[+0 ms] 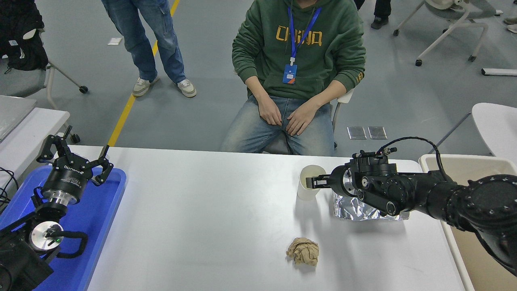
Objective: Clean the table surface
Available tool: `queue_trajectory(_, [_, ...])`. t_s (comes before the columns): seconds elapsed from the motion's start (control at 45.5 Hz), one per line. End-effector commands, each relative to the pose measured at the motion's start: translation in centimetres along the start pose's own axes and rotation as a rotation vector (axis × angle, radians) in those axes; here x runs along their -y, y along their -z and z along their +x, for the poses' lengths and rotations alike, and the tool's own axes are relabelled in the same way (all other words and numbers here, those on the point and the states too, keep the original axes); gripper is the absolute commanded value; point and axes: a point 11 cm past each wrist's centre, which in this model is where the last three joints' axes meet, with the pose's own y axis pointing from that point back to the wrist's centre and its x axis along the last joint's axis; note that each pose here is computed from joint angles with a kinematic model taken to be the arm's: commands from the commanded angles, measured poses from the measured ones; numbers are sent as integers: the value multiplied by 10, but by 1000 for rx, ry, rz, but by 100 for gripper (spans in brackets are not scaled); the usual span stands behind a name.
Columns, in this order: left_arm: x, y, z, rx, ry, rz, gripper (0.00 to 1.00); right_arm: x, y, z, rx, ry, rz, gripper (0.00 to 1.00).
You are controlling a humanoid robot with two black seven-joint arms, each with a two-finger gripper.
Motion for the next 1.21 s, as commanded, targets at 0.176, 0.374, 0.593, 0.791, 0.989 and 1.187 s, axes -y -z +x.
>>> queue_trajectory(0.176, [0, 0, 0, 0, 0, 0, 100, -7, -2, 18, 85, -10, -12, 0])
queue_trajectory(0.374, [0, 0, 0, 0, 0, 0, 100, -33, -45, 33, 206, -52, -33, 0])
queue_trajectory(0.593, [0, 0, 0, 0, 0, 0, 100, -85, -91, 40, 295, -76, -27, 0])
queue_trajectory(0.791, [0, 0, 0, 0, 0, 0, 100, -148, -120, 53, 321, -119, -23, 0])
queue_trajectory(0.989, [0, 0, 0, 0, 0, 0, 100, -252, -157, 82, 361, -184, -40, 0])
queue_trajectory(1.187, [0, 0, 0, 0, 0, 0, 100, -340, -175, 114, 383, -242, -41, 0])
